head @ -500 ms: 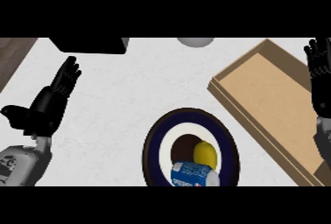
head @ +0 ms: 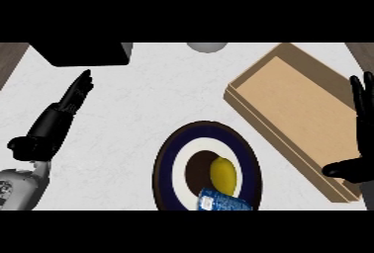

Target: Pick the can from the plate and place it in the cardboard box

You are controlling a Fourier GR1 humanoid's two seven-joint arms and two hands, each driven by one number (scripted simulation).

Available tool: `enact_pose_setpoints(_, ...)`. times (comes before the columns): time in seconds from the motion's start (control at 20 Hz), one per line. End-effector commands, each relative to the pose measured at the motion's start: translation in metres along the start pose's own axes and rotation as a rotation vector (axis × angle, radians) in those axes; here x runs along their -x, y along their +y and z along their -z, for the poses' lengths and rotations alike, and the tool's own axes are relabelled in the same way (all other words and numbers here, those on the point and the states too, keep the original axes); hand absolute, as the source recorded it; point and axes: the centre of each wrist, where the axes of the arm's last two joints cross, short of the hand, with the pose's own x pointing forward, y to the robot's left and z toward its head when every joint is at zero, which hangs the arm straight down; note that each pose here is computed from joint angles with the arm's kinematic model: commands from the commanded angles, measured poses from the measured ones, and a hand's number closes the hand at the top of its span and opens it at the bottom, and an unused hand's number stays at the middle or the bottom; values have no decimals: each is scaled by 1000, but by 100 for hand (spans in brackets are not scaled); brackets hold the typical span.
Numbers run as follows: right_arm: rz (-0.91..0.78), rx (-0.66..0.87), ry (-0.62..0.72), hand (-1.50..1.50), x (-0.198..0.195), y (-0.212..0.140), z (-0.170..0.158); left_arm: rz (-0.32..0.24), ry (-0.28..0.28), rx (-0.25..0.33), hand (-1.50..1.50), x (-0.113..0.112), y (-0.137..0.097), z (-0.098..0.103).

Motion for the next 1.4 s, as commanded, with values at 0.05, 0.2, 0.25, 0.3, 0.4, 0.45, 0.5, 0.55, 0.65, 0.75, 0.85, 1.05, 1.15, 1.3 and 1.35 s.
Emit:
enact_pose_setpoints(0.05,58,-73,-152,-150,20,-8,-61,24,-42,71,0,-6,0,4)
enact_pose_setpoints(0.2,-54,-192,-251,-150,20,-23,-65,11,-20,75,0,7,-14,1)
enact_pose_setpoints(0.25,-92,-223,-245,-150,19,-20,-75,19,-16,88,0,4,-6,-2)
enact_pose_setpoints(0.3,-135,-254,-281,-150,24,-3,-71,4,-29,72,0,-2,-17,9)
enact_pose_setpoints(0.4,-194,-312,-289,-150,8,-20,-57,20,-34,79,0,-6,-24,12)
enact_pose_setpoints(0.45,-260,-349,-278,-150,-4,-8,-50,28,-32,72,0,9,-9,-6)
enact_pose_setpoints(0.5,-236,-373,-253,-150,-14,-18,-64,7,-22,80,0,10,1,-2)
enact_pose_setpoints(0.55,-312,-429,-232,-150,-13,-6,-63,5,-32,72,0,-2,-9,6)
enact_pose_setpoints(0.65,-420,-521,-204,-150,-21,-1,-53,50,-14,80,0,5,-8,1)
enact_pose_setpoints(0.75,-484,-602,-199,-150,-33,10,-57,15,-35,81,0,-4,2,8)
enact_pose_setpoints(0.85,-544,-657,-173,-150,-57,19,-56,16,-19,59,0,11,5,-7)
enact_pose_setpoints(1.05,-669,-704,-180,-150,-86,54,-55,20,-5,68,0,6,-3,0)
enact_pose_setpoints(1.15,-715,-717,-126,-150,-90,63,-70,17,1,70,0,5,-13,-3)
enact_pose_setpoints(1.3,-740,-733,-79,-150,-109,84,-85,16,-10,68,0,18,-2,-1)
enact_pose_setpoints(1.35,-762,-770,-42,-150,-111,82,-85,16,-20,76,0,15,0,-5)
